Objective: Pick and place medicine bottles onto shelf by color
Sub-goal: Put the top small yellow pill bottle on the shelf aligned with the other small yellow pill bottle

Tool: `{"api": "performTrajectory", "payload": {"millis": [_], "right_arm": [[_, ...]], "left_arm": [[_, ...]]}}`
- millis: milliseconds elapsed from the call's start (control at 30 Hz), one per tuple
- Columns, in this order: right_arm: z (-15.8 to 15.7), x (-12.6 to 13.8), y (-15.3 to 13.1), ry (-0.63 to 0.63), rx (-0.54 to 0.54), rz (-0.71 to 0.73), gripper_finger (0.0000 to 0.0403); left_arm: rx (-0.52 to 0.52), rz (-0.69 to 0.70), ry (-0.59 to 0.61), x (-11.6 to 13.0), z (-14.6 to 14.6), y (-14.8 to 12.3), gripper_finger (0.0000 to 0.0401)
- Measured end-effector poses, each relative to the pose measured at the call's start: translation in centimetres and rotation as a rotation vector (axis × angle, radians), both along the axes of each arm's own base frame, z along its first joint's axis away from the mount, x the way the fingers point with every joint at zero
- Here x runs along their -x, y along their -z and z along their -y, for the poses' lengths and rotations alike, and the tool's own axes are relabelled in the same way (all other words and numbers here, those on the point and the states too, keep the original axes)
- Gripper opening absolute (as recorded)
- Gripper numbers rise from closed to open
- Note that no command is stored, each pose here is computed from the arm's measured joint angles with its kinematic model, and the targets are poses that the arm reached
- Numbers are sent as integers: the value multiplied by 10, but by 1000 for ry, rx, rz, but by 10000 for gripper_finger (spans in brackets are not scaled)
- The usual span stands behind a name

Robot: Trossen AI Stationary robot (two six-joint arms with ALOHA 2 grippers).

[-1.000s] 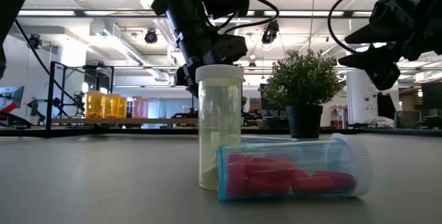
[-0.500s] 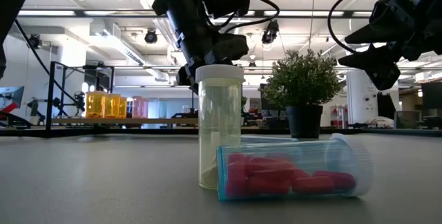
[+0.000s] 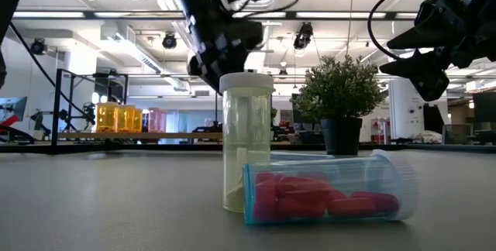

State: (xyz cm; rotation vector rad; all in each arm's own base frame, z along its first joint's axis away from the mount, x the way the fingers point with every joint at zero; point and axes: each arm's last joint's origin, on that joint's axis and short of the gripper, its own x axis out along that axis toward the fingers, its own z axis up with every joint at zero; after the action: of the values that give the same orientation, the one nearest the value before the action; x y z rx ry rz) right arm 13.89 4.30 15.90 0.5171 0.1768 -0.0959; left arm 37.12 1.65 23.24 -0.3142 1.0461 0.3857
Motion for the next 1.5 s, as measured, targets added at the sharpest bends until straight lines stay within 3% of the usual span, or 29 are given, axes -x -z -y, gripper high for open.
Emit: {"api": "performTrajectory", "payload": {"millis": [433, 633, 1167, 1500], "right_arm": [[0, 0, 0, 0, 0, -1, 201], [0, 0, 0, 0, 0, 0, 201], [0, 0, 0, 0, 0, 0, 201], [0, 0, 0, 0, 0, 0, 201]], "left_arm": [[-91, -59, -50, 34, -63, -29, 111], [-99, -54, -75, 42, -101, -28, 111], [-93, 12, -280, 63, -178, -19, 111], [-85, -8, -326, 74, -203, -10, 111]]}}
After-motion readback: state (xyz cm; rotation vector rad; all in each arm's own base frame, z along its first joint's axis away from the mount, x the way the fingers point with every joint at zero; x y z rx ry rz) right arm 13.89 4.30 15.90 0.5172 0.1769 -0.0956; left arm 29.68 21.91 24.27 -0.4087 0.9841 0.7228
